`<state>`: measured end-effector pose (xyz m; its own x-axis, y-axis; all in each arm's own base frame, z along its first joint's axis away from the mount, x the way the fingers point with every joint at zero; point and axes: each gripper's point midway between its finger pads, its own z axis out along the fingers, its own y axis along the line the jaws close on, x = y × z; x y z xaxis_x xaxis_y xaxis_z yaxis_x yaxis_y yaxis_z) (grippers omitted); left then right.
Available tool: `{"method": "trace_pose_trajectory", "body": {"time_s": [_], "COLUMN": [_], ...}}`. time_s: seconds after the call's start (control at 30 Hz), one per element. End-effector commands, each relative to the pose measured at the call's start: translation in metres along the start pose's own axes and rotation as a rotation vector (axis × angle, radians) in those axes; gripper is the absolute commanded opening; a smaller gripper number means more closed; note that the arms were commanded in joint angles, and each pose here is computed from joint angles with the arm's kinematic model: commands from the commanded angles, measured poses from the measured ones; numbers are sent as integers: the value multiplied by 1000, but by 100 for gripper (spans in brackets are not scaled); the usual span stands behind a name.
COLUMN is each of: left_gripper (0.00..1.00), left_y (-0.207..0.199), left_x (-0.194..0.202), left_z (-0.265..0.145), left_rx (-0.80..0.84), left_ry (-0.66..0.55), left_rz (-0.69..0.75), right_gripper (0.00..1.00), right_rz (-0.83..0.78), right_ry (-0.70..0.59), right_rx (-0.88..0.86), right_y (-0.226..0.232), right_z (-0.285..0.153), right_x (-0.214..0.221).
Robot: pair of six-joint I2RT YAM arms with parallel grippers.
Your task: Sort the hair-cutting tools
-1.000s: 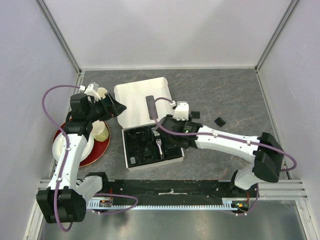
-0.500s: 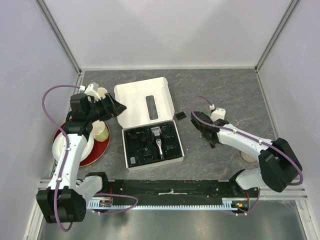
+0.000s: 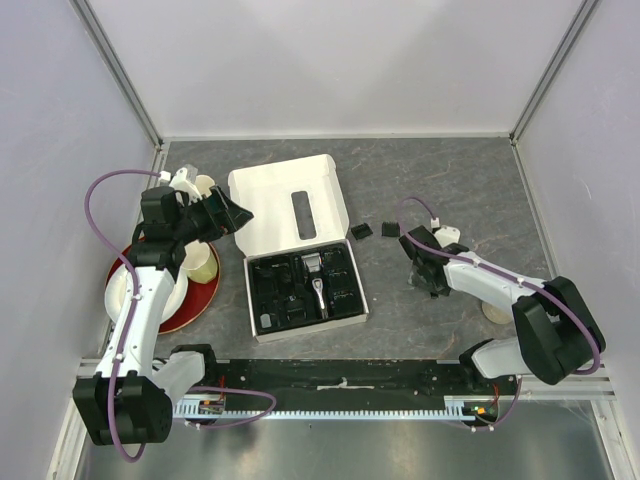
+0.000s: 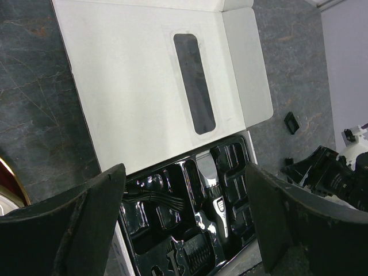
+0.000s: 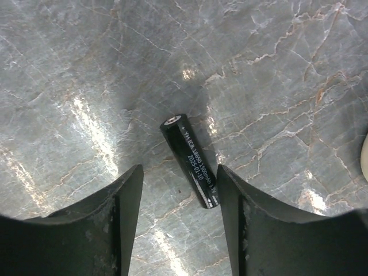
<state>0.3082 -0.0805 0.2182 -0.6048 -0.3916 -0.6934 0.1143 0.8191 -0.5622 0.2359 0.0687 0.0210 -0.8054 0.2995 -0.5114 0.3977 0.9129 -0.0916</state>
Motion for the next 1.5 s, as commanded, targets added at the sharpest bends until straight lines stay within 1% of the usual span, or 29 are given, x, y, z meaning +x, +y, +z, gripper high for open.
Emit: {"method": "trace_pose_trajectory", "body": {"time_s": [0.0,0.3,0.4,0.43,0.5,0.53,0.6,0.63,0.77,0.93,1.07,1.13,1.23,1.47], "left_gripper": [91,91,91,91,91,91,91,91,91,91,91,91,91,90], "left_y": [-4,-5,-4,-4,-4,-4,-4,-4,-4,-4,-4,-4,-4,-4], "left_x": [-6,-6,-6,-6,-6,-6,-7,-6,-6,-6,-5,-5,-5,-5], "left_z": [0,0,0,0,-1,-1,-1,-1,0,-1,1,0,0,1], "left_rx": [25,25,22,24,22,22,21,19,21,22,25,25,27,23], "left_ry": [-20,-21,-21,-23,-22,-26,-26,-26,-21,-22,-18,-18,-17,-16], "left_rz": [24,27,25,27,27,28,28,27,25,24,23,21,22,19], "right_gripper": [59,45,33,26,18,12,6,1,0,0,0,0,0,0], "right_rz": [12,16,10,8,4,3,1,6,26,22,-46,-76,-114,-170], "right_ry": [-12,-7,-10,-11,-10,-16,-22,-29,-94,-218,-326,-366,-393,-405], "right_rx": [-55,-60,-63,-65,-74,-83,-103,-118,-241,-457,-597,-640,-709,-841], "right_y": [8,7,8,9,11,13,17,20,41,84,123,136,161,214], "right_z": [1,5,6,6,5,3,-1,-3,-29,-87,-135,-151,-170,-200], "right_x": [-5,-3,-4,-5,-6,-9,-12,-16,-37,-69,-80,-85,-83,-60]}}
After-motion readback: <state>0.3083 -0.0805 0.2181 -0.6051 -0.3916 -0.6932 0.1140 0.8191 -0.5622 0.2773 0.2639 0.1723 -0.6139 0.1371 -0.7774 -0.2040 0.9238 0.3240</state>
